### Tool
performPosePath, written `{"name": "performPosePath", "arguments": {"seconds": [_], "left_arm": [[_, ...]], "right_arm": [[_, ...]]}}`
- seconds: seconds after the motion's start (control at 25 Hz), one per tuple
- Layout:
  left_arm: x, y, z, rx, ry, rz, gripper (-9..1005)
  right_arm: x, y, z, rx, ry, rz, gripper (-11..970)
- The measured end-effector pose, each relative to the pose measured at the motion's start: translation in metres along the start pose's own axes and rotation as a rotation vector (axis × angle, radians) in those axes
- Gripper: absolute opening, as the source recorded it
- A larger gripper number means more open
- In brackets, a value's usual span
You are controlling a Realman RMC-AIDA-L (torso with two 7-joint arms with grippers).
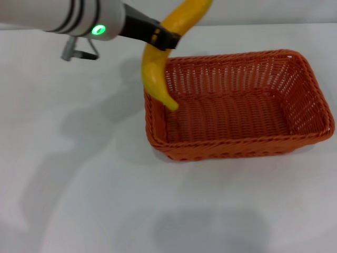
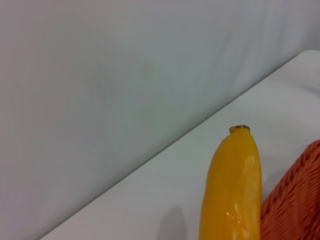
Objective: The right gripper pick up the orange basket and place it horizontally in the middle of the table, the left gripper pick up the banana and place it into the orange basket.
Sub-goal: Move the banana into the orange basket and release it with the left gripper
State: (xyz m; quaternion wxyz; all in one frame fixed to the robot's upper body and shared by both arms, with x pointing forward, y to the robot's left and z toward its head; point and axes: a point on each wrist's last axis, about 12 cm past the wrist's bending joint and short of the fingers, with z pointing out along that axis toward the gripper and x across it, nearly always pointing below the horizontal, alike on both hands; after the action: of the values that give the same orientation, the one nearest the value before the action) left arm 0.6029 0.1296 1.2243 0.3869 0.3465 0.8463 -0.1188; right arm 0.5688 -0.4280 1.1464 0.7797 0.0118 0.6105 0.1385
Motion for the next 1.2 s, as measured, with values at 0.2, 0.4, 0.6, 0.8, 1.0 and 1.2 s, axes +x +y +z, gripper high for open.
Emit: {"name": "performPosePath", "arguments": {"seconds": [0.2,0.4,0.6,0.8,1.0,1.2], "left_arm": [[-0.006,-0.011,0.010,0.044,-0.023,0.013,553],[-0.009,-0.025,0.015,0.094,-0.032,0.032,559],[-0.007,-0.043,0.019,0.161,-0.021,0.051,566],[-0.005,-0.051,0.020,0.186,-0.009,0.055,572],[-0.003,-0.051,0.020,0.188,-0.004,0.046,578],[-0.001,-0.050,0.021,0.191,0.000,0.036,585]], "right_arm": [[0.000,0.000,0.001,0.000,-0.001,-0.001,843],[0.000,0.000,0.001,-0.001,-0.001,-0.003,843],[-0.001,0.000,0.001,0.000,-0.002,-0.011,843],[-0.002,-0.001,0.001,0.000,-0.002,-0.014,843],[-0.002,-0.001,0.001,0.001,-0.002,-0.015,843],[-0.003,-0.002,0.001,0.001,-0.004,-0.018,843]]}}
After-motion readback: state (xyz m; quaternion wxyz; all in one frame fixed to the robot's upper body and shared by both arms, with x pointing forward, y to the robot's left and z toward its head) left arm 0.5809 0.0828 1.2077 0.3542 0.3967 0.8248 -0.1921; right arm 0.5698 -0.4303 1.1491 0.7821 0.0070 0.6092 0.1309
